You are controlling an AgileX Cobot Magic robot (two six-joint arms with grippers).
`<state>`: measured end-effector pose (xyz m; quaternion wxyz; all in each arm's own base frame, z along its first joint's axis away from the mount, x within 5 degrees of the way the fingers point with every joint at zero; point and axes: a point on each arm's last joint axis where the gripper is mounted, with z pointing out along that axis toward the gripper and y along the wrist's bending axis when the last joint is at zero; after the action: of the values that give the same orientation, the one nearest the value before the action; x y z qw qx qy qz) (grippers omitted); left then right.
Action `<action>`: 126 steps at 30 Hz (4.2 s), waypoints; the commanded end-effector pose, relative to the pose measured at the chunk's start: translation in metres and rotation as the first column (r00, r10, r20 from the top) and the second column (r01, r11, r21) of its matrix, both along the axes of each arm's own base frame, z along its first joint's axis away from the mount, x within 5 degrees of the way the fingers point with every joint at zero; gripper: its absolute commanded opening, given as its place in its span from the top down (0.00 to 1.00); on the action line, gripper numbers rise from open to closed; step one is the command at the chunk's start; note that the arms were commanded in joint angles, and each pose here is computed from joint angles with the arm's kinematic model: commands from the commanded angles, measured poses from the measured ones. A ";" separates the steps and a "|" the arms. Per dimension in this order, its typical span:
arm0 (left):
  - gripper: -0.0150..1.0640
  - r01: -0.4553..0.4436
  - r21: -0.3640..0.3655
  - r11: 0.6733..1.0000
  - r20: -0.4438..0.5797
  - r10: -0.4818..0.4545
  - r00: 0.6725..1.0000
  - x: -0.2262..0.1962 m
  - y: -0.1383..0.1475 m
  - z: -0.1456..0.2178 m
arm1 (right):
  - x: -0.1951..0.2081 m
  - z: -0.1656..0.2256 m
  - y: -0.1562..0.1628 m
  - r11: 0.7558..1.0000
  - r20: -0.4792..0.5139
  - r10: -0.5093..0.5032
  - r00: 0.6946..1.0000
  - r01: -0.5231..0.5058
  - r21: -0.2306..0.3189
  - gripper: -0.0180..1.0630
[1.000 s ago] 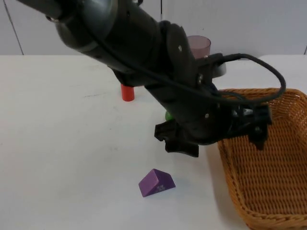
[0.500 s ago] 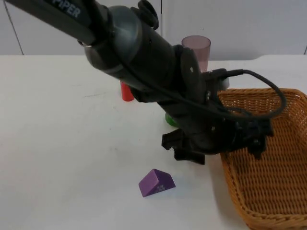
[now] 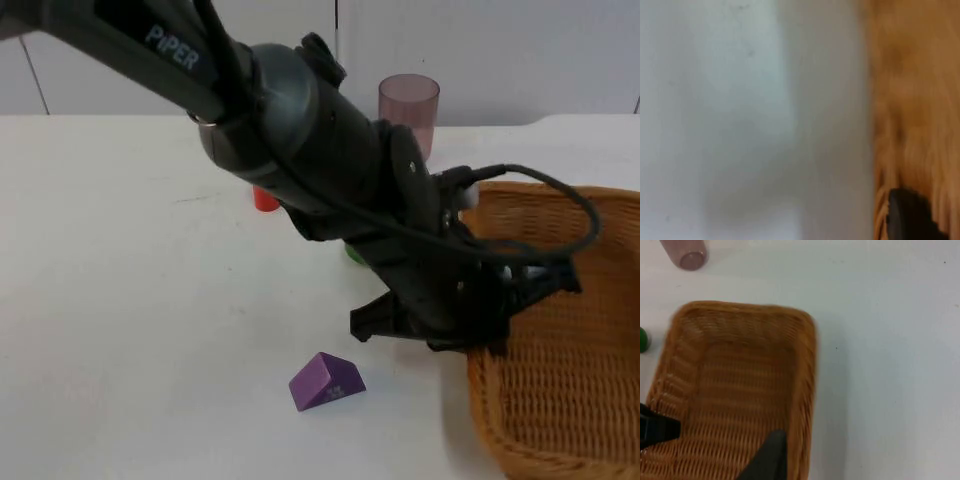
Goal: Pick up the basket with the left hand and place the triangular block into the basket with the right hand.
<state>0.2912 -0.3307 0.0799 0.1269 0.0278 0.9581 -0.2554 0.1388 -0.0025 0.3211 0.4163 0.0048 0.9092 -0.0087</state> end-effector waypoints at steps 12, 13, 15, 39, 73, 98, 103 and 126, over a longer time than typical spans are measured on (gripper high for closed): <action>0.99 -0.095 -0.145 0.985 -0.019 0.094 0.995 0.005 -0.003 0.048 | 0.000 0.002 -0.001 1.000 0.021 -0.004 1.000 0.004 -0.004 0.01; 0.99 -0.097 -0.157 0.983 -0.020 0.095 0.995 0.007 0.001 0.056 | 0.000 0.002 -0.001 1.000 0.021 -0.004 1.000 0.004 -0.004 0.01; 0.99 -0.078 -0.177 0.981 -0.008 0.078 0.997 0.008 0.005 0.074 | 0.001 0.002 -0.001 1.000 0.021 -0.004 1.000 0.004 -0.004 0.01; 0.99 -0.074 -0.097 0.993 0.030 0.077 0.997 -0.007 0.127 0.105 | 0.001 0.002 -0.001 1.000 0.021 -0.004 1.000 0.004 -0.002 0.01; 0.99 -0.303 -0.126 0.944 0.026 0.309 0.951 -0.053 0.387 0.130 | 0.001 0.003 0.001 1.000 0.036 -0.001 0.999 0.001 0.016 0.01; 0.99 -0.280 -0.113 0.953 -0.005 0.281 0.960 -0.056 0.386 0.128 | 0.072 -0.032 0.111 0.684 -0.313 0.673 0.671 -0.725 -0.084 0.05; 0.99 -0.280 -0.113 0.953 -0.005 0.281 0.960 -0.056 0.386 0.128 | 0.082 -0.050 0.178 0.396 -0.376 0.821 0.429 -0.903 -0.166 0.06; 0.99 -0.274 -0.104 0.956 -0.024 0.273 0.962 -0.058 0.386 0.127 | 0.130 -0.160 0.257 0.015 -0.515 0.847 0.132 -0.974 -0.225 0.06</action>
<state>0.2347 0.0568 0.2030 0.1572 -0.1086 0.9426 -0.2739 0.2669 0.2499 0.1607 0.1785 -0.6890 0.7021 0.0226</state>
